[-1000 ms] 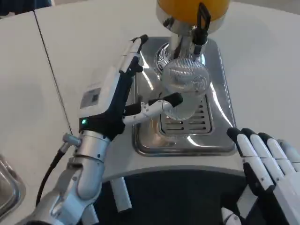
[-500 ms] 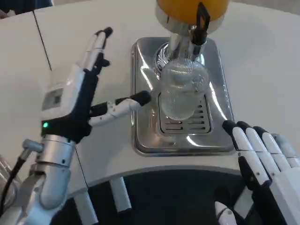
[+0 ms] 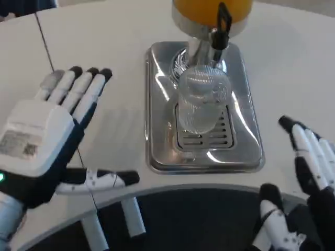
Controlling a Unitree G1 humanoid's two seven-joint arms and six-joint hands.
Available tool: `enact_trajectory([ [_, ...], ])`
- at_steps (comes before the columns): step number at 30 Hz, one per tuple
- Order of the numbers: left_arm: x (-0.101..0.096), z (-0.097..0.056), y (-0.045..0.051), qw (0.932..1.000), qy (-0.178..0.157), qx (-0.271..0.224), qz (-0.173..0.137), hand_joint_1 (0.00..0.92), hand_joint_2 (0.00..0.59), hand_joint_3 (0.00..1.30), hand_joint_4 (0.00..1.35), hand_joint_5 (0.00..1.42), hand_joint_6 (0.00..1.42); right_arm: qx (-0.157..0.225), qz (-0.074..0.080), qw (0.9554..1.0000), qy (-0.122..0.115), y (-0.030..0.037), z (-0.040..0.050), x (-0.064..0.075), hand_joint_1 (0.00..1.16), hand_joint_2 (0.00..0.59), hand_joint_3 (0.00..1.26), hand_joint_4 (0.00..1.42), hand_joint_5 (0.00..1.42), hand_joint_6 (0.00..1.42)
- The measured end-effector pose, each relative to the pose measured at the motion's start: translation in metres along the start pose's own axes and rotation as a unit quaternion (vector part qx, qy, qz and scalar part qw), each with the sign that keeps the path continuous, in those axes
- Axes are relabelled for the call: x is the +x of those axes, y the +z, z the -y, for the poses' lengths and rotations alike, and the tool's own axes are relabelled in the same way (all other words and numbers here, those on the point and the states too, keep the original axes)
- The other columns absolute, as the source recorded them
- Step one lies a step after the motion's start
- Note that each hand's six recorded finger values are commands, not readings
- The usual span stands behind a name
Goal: Grasp the cup under the faucet to collect the drink, then remove the cup.
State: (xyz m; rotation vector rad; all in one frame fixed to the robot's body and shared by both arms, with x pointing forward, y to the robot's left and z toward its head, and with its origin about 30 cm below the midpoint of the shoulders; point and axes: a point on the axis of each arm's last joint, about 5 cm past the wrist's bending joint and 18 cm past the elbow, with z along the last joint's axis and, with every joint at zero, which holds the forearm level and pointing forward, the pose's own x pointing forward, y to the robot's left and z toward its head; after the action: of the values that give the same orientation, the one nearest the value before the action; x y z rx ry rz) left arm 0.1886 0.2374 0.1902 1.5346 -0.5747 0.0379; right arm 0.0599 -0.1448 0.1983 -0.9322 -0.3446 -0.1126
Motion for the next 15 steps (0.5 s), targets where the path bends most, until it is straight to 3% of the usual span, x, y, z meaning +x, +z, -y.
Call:
enact_trajectory([
  [4, -0.02, -0.001, 0.0115, 0.9987, -0.041, 0.03, -0.001, 0.055, 0.042, 0.0, 0.0, 0.0, 0.0, 0.04, 0.003, 0.9991, -0.013, -0.0011, 0.0011, 0.009, 0.18, 0.586, 0.0, 0.0, 0.0, 0.0],
  [9, -0.035, 0.004, 0.0231, 0.9977, -0.057, 0.036, -0.014, 0.054, 0.043, 0.0, 0.0, 0.0, 0.0, 0.093, 0.013, 0.995, -0.034, 0.0007, 0.0012, 0.023, 0.18, 0.585, 0.0, 0.0, 0.0, 0.0],
  [11, -0.041, 0.006, 0.0293, 0.9972, -0.067, 0.03, -0.013, 0.055, 0.044, 0.0, 0.0, 0.0, 0.0, 0.112, -0.001, 0.9932, -0.032, 0.0001, 0.0007, 0.024, 0.18, 0.583, 0.0, 0.0, 0.0, 0.0],
  [13, -0.047, 0.01, 0.0347, 0.9964, -0.079, 0.027, -0.013, 0.056, 0.045, 0.0, 0.0, 0.0, 0.0, 0.126, -0.025, 0.9915, -0.024, -0.0018, -0.0007, 0.025, 0.16, 0.567, 0.0, 0.0, 0.0, 0.0],
  [14, -0.049, 0.011, 0.0361, 0.996, -0.084, 0.026, -0.013, 0.056, 0.045, 0.0, 0.0, 0.0, 0.0, 0.13, -0.027, 0.991, -0.018, -0.0032, -0.0016, 0.029, 0.16, 0.564, 0.0, 0.0, 0.0, 0.0],
  [15, -0.05, 0.012, 0.0372, 0.996, -0.085, 0.023, -0.015, 0.058, 0.045, 0.0, 0.0, 0.0, 0.0, 0.134, -0.015, 0.9906, -0.022, -0.0034, -0.0011, 0.037, 0.15, 0.563, 0.0, 0.0, 0.0, 0.0],
])
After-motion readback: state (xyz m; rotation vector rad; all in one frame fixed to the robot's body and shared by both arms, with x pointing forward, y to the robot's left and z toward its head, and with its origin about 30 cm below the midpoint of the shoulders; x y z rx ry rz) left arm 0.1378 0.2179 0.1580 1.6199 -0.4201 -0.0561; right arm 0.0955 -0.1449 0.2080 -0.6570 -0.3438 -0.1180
